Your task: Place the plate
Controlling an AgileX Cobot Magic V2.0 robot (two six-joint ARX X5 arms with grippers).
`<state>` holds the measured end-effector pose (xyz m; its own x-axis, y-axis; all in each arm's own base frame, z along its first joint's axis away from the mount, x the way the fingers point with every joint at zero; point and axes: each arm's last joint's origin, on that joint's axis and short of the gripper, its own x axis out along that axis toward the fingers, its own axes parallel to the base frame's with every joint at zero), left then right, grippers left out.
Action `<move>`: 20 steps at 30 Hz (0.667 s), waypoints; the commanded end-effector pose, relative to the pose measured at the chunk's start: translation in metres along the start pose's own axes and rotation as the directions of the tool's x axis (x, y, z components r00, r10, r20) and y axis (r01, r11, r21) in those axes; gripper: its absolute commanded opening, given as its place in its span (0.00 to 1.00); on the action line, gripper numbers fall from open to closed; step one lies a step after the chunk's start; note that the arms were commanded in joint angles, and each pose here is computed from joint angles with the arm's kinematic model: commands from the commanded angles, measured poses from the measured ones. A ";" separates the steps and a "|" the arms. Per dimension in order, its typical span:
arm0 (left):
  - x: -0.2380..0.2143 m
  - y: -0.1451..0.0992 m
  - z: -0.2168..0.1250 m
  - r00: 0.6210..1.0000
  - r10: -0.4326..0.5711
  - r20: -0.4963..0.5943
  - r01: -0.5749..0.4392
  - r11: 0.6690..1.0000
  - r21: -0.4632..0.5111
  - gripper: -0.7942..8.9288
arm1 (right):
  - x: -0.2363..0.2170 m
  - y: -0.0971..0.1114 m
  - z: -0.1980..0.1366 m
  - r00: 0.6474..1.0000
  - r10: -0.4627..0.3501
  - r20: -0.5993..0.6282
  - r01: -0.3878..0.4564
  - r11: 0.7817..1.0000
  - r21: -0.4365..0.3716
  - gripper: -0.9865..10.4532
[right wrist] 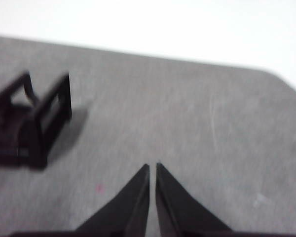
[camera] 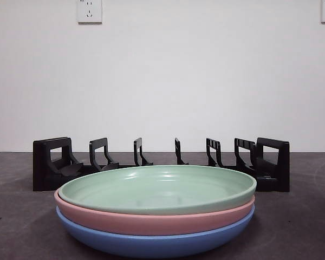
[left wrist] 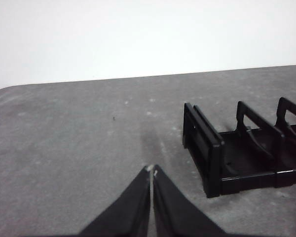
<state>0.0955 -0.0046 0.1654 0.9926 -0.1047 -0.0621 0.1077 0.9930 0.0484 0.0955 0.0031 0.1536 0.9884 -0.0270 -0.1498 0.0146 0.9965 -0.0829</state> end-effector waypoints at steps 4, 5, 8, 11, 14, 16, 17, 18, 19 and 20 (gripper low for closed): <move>0.002 0.000 -0.006 1.000 0.000 -0.010 0.000 1.000 0.008 0.09 | 0.001 0.000 -0.003 1.000 -0.004 -0.012 0.004 1.000 0.012 0.10; 0.002 0.000 -0.006 1.000 0.000 -0.011 0.000 1.000 0.008 0.09 | 0.001 0.000 -0.002 1.000 -0.003 -0.006 0.003 1.000 0.011 0.10; 0.002 0.000 -0.006 1.000 0.000 -0.011 0.000 1.000 0.008 0.09 | 0.001 0.000 -0.001 1.000 -0.002 0.006 0.002 1.000 0.012 0.10; 0.002 0.000 -0.006 1.000 0.000 -0.011 0.000 1.000 0.008 0.09 | 0.001 0.000 -0.001 1.000 -0.003 0.005 0.003 1.000 0.012 0.10; 0.002 0.000 -0.006 1.000 0.000 -0.011 0.000 1.000 0.008 0.09 | 0.001 0.000 -0.001 1.000 -0.002 0.006 0.002 1.000 0.012 0.10; 0.002 0.000 -0.006 1.000 0.000 -0.011 0.000 1.000 0.008 0.09 | 0.001 0.000 -0.001 1.000 -0.002 0.006 0.002 1.000 0.012 0.10; 0.002 0.000 -0.006 1.000 0.000 -0.010 0.000 1.000 0.008 0.09 | 0.001 0.000 -0.001 1.000 -0.002 0.006 0.002 1.000 0.012 0.10; 0.002 0.000 -0.006 1.000 0.000 -0.011 0.000 1.000 0.008 0.09 | 0.001 0.000 -0.001 1.000 -0.002 0.006 0.002 1.000 0.012 0.10; 0.002 0.000 -0.006 1.000 0.000 -0.010 0.000 1.000 0.008 0.09 | 0.001 0.000 -0.001 1.000 -0.002 0.006 0.002 1.000 0.013 0.10; 0.002 0.000 -0.006 1.000 0.000 -0.011 0.000 1.000 0.008 0.09 | 0.001 0.000 -0.001 1.000 -0.002 0.006 0.002 1.000 0.012 0.10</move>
<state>0.0955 -0.0046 0.1653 0.9925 -0.1043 -0.0636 0.1075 0.9930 0.0487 0.0957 0.0030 0.1534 0.9884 -0.0262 -0.1498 0.0140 0.9965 -0.0818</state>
